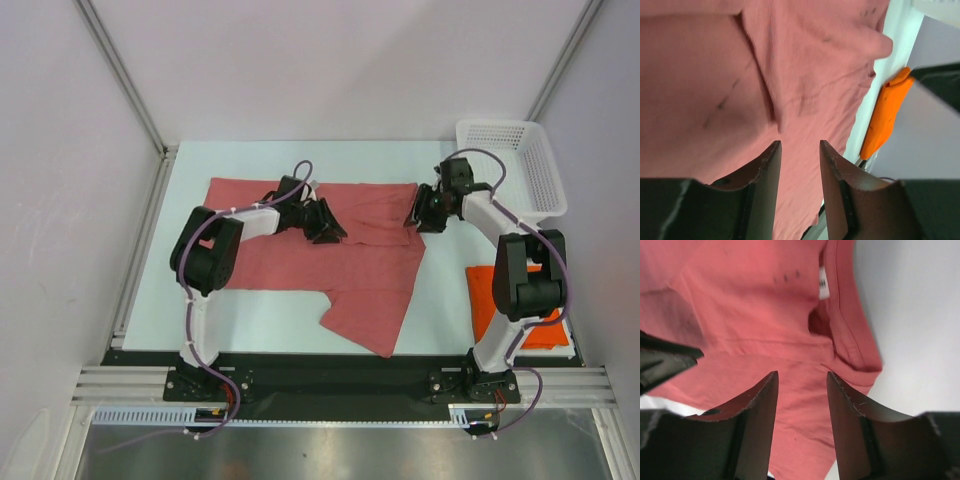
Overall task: Fold and stack the t-shirts
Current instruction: Fold the tshirt
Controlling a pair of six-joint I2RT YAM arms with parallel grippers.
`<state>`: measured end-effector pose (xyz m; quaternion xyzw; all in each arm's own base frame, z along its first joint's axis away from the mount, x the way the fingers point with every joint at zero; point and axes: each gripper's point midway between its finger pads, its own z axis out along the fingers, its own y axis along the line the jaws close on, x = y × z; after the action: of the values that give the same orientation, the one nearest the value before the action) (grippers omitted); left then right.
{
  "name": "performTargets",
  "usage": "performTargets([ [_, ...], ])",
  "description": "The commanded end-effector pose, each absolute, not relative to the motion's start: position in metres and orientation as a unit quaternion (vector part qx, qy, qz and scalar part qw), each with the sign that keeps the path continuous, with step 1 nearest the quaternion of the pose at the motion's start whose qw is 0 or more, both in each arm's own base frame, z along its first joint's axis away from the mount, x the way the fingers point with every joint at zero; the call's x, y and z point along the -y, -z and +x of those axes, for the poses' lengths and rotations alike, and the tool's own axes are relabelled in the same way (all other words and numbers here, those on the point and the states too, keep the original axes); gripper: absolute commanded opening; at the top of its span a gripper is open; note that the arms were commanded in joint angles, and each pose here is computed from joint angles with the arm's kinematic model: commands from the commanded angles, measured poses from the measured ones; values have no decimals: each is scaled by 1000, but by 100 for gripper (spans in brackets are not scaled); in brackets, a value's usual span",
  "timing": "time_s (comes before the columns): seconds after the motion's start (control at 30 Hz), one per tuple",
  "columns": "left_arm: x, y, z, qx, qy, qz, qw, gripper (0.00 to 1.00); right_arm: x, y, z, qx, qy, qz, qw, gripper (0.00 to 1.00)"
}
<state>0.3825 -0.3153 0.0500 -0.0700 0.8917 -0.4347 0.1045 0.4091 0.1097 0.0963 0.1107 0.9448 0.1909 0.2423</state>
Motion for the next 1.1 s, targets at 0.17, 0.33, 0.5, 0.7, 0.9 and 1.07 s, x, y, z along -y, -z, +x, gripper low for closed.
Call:
performTargets([
  [0.17,332,-38,396,-896,422,-93,108,44,-127,-91,407,-935,-244,94,238,47],
  [0.33,331,-31,396,-902,408,-94,105,43,-123,-68,402,-943,-237,97,212,41],
  [0.5,335,-27,400,-903,408,-89,100,39,-116,-54,398,-947,-229,101,199,39],
  [0.7,337,-29,399,-903,410,-84,96,20,-109,-41,397,-952,-221,97,186,40],
  [0.9,339,-35,397,-902,415,-78,93,12,-108,-36,398,-951,-229,100,181,33],
  [1.07,343,-42,398,-899,420,-73,93,11,-113,-29,397,-951,-235,98,174,33],
])
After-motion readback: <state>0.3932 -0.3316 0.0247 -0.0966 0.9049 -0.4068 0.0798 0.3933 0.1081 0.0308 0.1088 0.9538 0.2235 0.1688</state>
